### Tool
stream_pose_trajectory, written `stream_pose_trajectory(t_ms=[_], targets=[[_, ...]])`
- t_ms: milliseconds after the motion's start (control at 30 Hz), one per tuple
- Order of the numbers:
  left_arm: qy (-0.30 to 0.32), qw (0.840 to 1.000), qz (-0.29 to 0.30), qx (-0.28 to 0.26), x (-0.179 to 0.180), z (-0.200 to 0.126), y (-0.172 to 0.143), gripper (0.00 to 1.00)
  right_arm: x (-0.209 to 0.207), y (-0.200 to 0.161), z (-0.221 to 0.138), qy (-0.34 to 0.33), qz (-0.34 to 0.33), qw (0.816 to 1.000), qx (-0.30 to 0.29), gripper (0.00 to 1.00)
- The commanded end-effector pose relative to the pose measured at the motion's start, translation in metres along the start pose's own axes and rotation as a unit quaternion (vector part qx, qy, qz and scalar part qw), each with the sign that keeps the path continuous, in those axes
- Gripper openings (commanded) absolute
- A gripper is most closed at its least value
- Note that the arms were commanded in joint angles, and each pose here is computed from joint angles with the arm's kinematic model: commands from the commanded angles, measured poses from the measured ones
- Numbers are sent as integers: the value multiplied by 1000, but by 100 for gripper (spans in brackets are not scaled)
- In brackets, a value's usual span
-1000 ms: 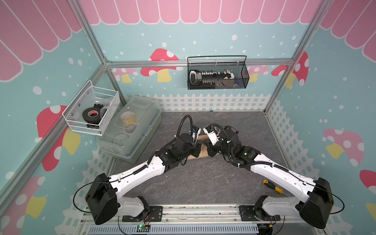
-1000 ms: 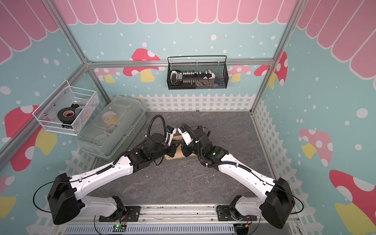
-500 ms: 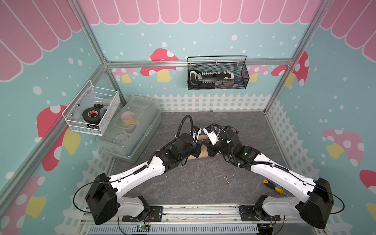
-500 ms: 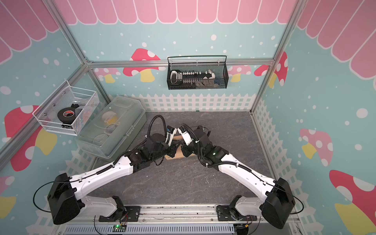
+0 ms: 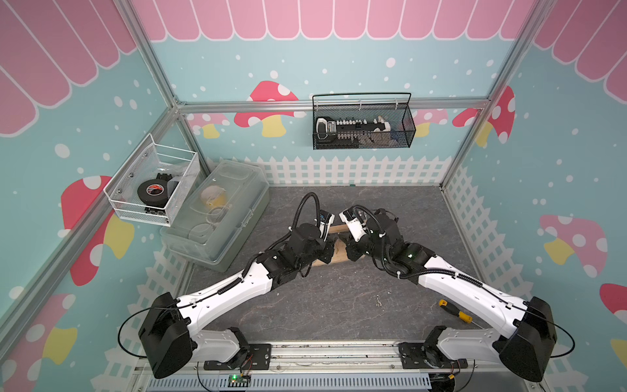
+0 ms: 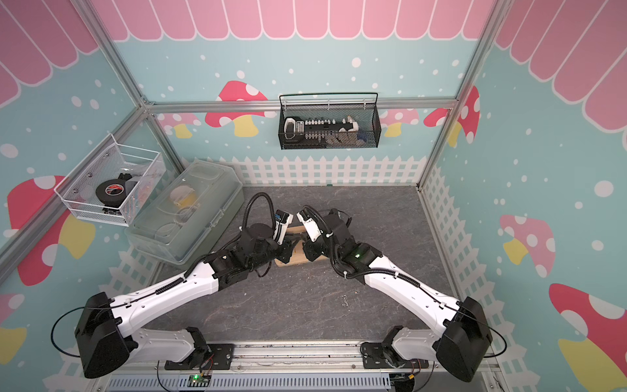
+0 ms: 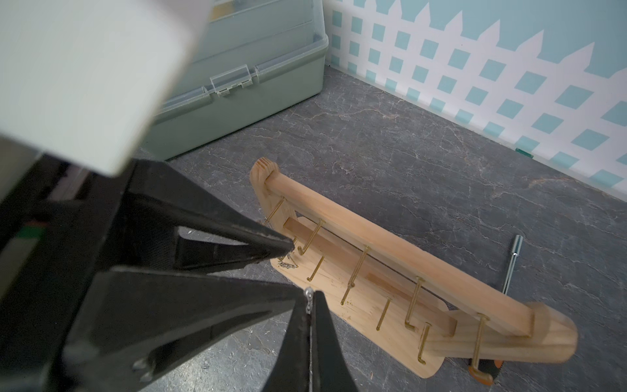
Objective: Hang the necklace on the jewelry display stand
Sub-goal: Hang the necklace on the stand.
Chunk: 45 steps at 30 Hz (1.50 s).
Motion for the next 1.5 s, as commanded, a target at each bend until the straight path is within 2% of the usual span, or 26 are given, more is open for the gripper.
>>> stream_pose_trajectory(t_ms=[0,767,1100,1467], targets=[[-10,1000,14,11,-3,0,-6,26,-5,21,-11,-9,-1,1000,-28,2],[-7,1000,11,-14,-4,4,5,27,10,28,-11,40,15,998,-38,2],[-15,999,4,-37,-6,-1,12,32,5,22,-10,34,24,999,-21,2],[6,998,-2,-58,3,0,16,31,13,25,-14,65,34,997,-27,2]])
Point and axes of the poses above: each gripper's point midway between its finger pads, its own z axis out along the fingers, its own x axis along the line the jaws close on, y = z × x, the point moved 1 cm from there along -z, back along the fingers, and after that the axes turned 11 degrees about -z, right-handed, at the moved point
